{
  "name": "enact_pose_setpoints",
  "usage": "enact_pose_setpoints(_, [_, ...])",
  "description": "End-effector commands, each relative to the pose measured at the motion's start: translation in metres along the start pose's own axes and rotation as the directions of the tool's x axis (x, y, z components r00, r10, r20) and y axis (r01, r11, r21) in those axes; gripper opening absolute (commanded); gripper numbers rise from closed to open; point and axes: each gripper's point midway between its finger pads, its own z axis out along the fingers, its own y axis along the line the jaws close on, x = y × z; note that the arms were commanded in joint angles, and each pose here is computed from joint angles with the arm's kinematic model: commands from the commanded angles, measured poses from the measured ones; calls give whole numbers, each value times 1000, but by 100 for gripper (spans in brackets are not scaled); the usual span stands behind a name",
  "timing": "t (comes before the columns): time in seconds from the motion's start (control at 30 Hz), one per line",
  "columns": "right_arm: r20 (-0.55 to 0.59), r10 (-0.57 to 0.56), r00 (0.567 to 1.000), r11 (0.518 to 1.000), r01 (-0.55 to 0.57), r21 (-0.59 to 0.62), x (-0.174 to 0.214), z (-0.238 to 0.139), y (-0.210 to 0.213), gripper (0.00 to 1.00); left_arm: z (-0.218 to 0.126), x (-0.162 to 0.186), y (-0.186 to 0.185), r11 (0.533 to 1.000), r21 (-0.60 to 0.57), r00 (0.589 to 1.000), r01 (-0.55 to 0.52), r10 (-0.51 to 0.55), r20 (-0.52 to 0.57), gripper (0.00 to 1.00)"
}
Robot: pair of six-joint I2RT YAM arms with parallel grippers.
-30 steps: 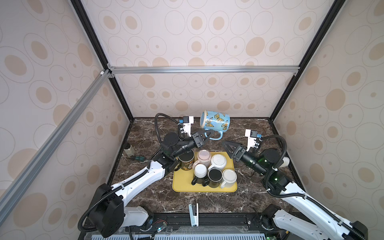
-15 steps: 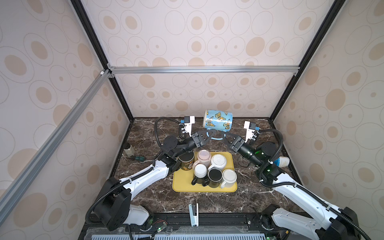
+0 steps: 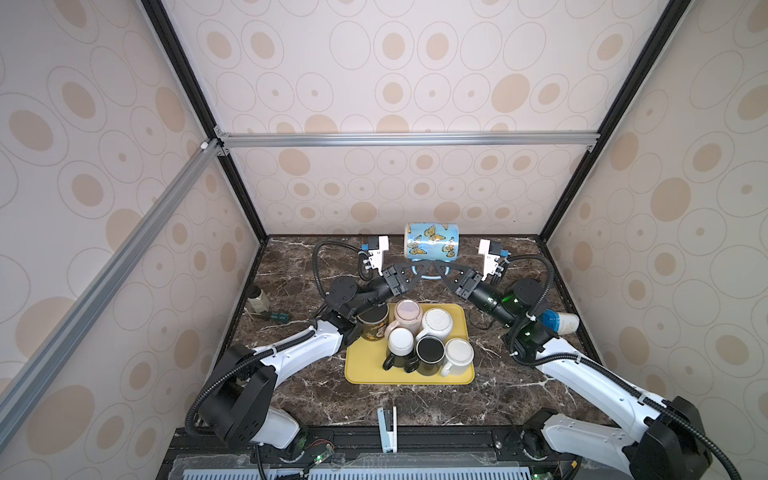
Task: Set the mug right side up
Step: 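Carry the mug with the right gripper toward the blue bottle while the left withdraws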
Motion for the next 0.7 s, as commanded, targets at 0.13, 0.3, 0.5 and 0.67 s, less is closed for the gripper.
enact_pose_setpoints(0.13, [80, -104, 991, 995, 104, 5, -38, -3, 20, 0, -4, -15, -6, 971, -129, 980, -201, 200, -21, 100])
enact_pose_setpoints(0.3, [78, -143, 987, 987, 136, 84, -58, -11, 10, 0, -28, -42, 29, 774, -481, 903, -411, 419, -98, 100])
enact_pose_setpoints(0.5, [-66, -263, 963, 857, 265, 442, -69, -30, -37, 0, -81, -67, 39, 653, -597, 845, -466, 528, -82, 100])
enact_pose_setpoints(0.67, [-279, -356, 892, 542, 440, 716, -86, -58, -93, 0, -121, -85, 70, 659, -666, 909, -350, 412, -70, 100])
